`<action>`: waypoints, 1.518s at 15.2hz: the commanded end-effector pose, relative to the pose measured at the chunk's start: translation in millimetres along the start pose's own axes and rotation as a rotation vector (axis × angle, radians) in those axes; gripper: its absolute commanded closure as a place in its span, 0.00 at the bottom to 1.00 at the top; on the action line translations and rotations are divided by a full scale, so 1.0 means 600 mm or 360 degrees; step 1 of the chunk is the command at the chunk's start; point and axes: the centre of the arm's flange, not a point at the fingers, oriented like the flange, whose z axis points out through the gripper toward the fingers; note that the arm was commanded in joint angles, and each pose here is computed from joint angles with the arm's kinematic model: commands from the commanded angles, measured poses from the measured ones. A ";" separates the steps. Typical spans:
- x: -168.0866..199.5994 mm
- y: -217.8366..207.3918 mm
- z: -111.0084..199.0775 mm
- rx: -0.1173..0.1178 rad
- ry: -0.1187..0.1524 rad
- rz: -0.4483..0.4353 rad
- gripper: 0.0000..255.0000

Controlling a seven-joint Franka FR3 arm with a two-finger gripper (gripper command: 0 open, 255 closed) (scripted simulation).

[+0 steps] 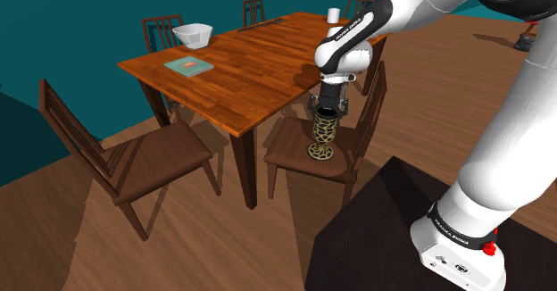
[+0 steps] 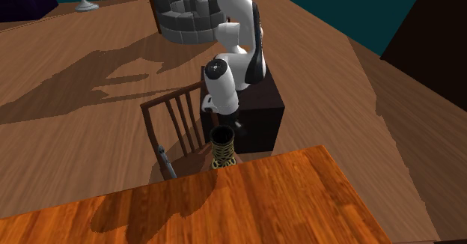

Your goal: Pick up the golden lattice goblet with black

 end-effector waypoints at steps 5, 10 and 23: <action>0.003 -0.002 0.007 0.0001 0.0001 0.0000 1.00; 0.002 -0.003 0.007 0.0001 0.0001 0.0000 1.00; -0.019 -0.002 -0.096 0.0001 0.0001 0.0000 1.00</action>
